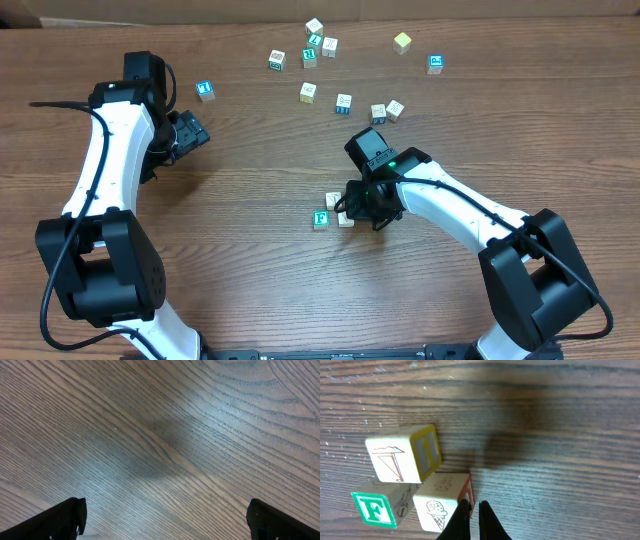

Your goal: Form a circle

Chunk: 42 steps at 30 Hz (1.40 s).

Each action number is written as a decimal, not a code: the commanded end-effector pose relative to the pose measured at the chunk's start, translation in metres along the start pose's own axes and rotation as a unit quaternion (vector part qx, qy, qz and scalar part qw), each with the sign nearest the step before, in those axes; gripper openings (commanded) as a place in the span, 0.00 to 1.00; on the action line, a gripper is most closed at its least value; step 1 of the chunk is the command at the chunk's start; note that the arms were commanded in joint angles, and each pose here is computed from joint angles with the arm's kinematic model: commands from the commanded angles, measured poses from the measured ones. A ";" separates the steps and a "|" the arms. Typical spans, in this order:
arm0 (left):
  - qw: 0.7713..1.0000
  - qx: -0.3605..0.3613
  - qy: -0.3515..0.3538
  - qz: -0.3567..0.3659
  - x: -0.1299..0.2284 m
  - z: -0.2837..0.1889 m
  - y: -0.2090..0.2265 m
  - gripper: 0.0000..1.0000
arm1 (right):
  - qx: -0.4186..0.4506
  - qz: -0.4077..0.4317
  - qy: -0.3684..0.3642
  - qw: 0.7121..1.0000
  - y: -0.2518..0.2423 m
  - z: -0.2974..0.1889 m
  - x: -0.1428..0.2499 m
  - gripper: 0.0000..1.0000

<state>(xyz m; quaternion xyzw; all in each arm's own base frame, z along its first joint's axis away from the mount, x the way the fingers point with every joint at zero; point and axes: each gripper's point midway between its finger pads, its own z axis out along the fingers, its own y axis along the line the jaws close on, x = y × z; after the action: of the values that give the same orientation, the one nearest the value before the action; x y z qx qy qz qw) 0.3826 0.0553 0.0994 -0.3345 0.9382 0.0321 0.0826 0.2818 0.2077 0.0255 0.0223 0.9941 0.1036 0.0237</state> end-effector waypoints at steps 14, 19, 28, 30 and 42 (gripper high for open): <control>1.000 0.001 -0.012 0.005 -0.006 -0.005 -0.002 1.00 | 0.012 -0.002 0.006 1.000 0.006 -0.032 -0.009 0.12; 1.000 0.001 -0.012 0.005 -0.006 -0.005 -0.002 1.00 | 0.012 -0.024 0.009 1.000 0.018 -0.030 0.000 0.27; 1.000 0.001 -0.012 0.005 -0.006 -0.005 -0.002 1.00 | 0.049 -0.063 -0.009 0.997 0.024 -0.024 0.011 0.51; 1.000 0.001 -0.012 0.005 -0.006 -0.005 -0.002 1.00 | 0.049 -0.064 -0.012 0.997 0.024 -0.024 0.010 0.51; 1.000 0.001 -0.012 0.005 -0.006 -0.005 -0.002 1.00 | 0.053 -0.055 -0.028 0.997 0.024 -0.024 0.004 0.46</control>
<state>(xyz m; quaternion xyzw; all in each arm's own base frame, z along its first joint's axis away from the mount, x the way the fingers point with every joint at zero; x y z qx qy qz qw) 0.3826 0.0554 0.0995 -0.3345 0.9382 0.0323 0.0826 0.2738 0.2283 0.0527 -0.0326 0.9970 0.0543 0.0453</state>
